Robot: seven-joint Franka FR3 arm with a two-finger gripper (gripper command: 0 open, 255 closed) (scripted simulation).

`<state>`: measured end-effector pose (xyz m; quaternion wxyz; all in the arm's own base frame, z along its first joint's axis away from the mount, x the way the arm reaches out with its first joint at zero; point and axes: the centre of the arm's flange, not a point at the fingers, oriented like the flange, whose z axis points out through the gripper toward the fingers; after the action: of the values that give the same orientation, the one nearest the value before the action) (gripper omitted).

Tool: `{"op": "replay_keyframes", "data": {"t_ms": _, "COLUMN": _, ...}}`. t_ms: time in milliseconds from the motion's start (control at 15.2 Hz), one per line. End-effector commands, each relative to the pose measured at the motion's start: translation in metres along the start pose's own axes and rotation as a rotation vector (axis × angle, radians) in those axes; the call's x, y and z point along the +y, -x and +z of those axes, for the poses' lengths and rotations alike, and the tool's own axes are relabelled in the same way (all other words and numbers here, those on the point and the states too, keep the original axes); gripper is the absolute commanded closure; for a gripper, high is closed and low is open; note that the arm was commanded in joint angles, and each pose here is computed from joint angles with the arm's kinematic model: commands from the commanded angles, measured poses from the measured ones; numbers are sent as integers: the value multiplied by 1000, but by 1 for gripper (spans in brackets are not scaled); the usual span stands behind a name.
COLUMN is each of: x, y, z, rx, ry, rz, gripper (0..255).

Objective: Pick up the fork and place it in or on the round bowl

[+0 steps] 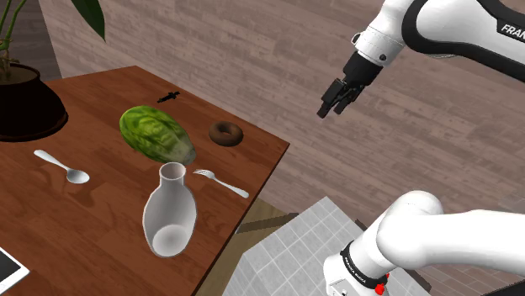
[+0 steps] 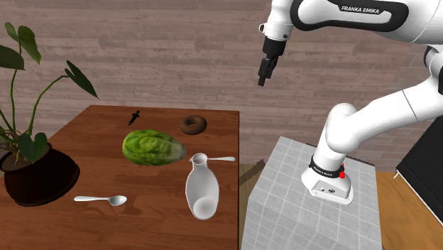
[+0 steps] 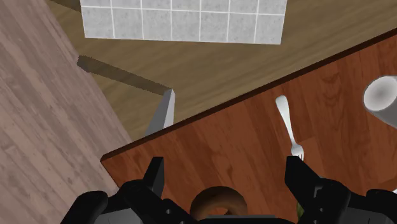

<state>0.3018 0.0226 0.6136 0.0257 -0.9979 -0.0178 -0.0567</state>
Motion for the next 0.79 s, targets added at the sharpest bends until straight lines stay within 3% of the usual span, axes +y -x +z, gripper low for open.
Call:
{"op": "replay_keyframes", "data": {"t_ms": 0, "x": 0, "y": 0, "z": 0, "rx": 0, "ry": 0, "rz": 0, "gripper": 0}}
{"op": "replay_keyframes", "data": {"t_ms": 726, "x": -57, "y": -72, "z": 118, "rx": -104, "ry": -63, "rz": -136, "gripper": 0}}
